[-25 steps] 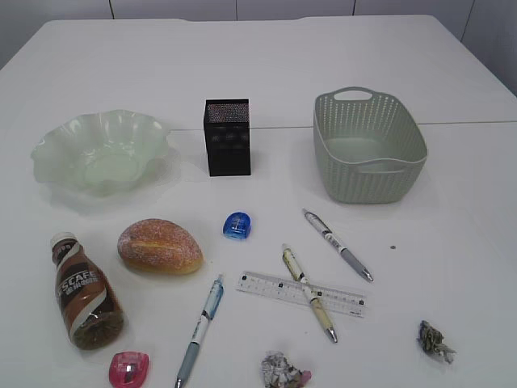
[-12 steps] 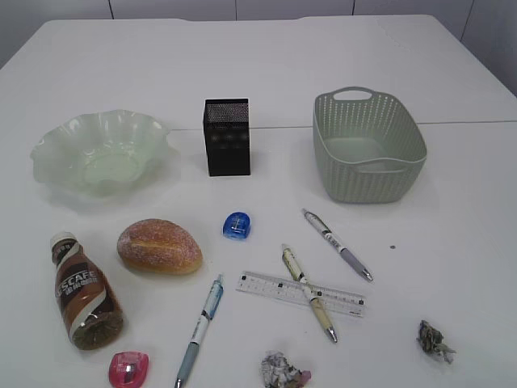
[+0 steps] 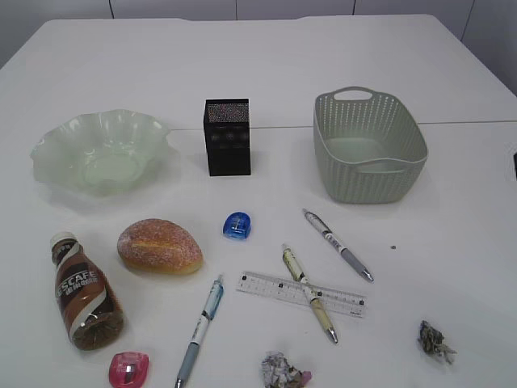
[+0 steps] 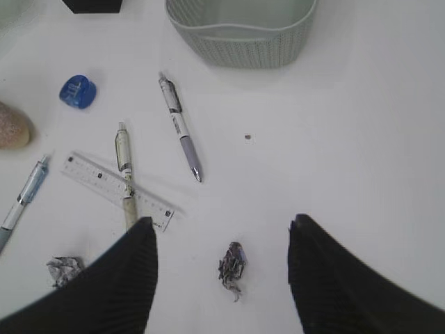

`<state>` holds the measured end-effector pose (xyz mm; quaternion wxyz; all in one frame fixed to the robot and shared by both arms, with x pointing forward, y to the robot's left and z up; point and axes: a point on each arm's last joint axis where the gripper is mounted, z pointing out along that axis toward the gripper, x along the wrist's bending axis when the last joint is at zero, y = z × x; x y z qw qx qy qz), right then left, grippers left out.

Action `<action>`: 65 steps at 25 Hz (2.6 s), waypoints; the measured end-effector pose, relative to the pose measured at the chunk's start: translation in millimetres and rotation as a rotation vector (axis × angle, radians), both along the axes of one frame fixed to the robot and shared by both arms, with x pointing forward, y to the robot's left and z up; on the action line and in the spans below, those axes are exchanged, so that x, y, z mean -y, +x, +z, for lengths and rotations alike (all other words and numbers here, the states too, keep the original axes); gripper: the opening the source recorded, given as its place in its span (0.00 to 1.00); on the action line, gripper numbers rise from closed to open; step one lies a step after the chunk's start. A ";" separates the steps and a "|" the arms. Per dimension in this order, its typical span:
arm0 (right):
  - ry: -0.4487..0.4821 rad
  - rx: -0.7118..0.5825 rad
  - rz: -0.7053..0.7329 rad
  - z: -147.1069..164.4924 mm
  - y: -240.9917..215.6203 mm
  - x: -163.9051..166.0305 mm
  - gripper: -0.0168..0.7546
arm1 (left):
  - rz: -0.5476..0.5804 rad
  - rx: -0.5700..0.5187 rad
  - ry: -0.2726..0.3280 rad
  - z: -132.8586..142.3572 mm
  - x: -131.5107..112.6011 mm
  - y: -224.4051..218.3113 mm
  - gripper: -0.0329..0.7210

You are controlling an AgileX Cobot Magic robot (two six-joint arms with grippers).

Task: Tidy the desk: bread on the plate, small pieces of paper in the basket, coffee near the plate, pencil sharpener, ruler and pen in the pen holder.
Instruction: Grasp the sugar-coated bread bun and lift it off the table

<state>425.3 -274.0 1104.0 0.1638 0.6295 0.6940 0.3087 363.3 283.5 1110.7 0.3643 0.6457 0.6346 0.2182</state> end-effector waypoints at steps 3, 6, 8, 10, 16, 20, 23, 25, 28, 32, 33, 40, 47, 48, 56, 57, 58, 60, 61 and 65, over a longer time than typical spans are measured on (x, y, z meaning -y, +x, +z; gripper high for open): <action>-0.007 -0.044 0.009 -6.8 9.9 -0.4 0.59 | -0.024 -0.002 -0.006 15.8 3.2 21.9 0.60; -0.025 -0.076 0.033 -11.8 12.7 -0.4 0.59 | -0.083 -0.007 0.021 33.7 11.7 49.9 0.60; -0.032 -0.077 0.042 -12.6 13.3 -0.4 0.59 | -0.127 -0.036 0.047 43.3 19.8 71.5 0.60; -0.035 -0.076 0.046 -12.6 13.3 -0.4 0.59 | -0.178 -0.107 0.062 40.6 32.2 98.5 0.60; -0.037 -0.077 0.047 -12.7 13.4 0.0 0.59 | -0.336 -0.290 0.132 15.5 80.3 159.6 0.60; -0.038 -0.079 0.050 -12.9 13.2 0.0 0.59 | -0.461 -0.362 0.246 -11.6 111.7 184.4 0.60; -0.038 -0.079 0.050 -12.9 13.2 0.0 0.59 | -0.599 -0.417 0.312 -36.0 127.0 195.0 0.60; -0.039 -0.078 0.050 -12.9 13.2 0.0 0.59 | -0.706 -0.447 0.340 -51.5 134.4 198.3 0.60; -0.041 -0.077 0.054 -12.9 13.2 0.0 0.59 | -0.878 -0.449 0.411 -68.9 141.8 201.8 0.60; -0.041 -0.077 0.054 -12.9 13.2 0.0 0.59 | -1.116 -0.385 0.541 -83.5 144.8 207.6 0.59; -0.041 -0.077 0.054 -12.9 13.2 0.0 0.59 | -1.141 -0.376 0.571 -85.6 144.2 209.5 0.59; -0.043 -0.077 0.056 -12.9 13.2 0.0 0.59 | -1.277 -0.295 0.781 -100.1 140.3 224.4 0.50; -0.046 -0.076 0.060 -12.9 13.2 0.0 0.59 | -1.389 -0.225 0.761 -121.2 150.9 232.3 0.49; -0.047 -0.075 0.061 -12.9 13.2 0.0 0.59 | -1.417 -0.223 0.756 -124.0 152.0 232.0 0.49; -0.048 -0.075 0.063 -12.9 13.2 0.0 0.59 | -1.507 -0.234 0.732 -140.4 155.8 232.5 0.50; -0.049 -0.075 0.063 -12.9 13.2 0.0 0.59 | -1.506 -0.235 0.730 -142.6 156.3 233.2 0.52; -0.050 -0.074 0.065 -12.9 13.2 0.0 0.59 | -1.503 -0.231 0.728 -144.0 156.8 234.1 0.55; -0.050 -0.074 0.065 -12.9 13.2 0.0 0.59 | -1.489 -0.215 0.724 -146.3 158.4 236.3 0.64; -0.051 -0.074 0.066 -12.9 13.2 0.0 0.59 | -1.482 -0.205 0.724 -146.0 158.9 237.1 0.68; -0.052 -0.073 0.068 -12.9 13.2 0.0 0.59 | -1.474 -0.195 0.719 -145.8 159.8 237.8 0.75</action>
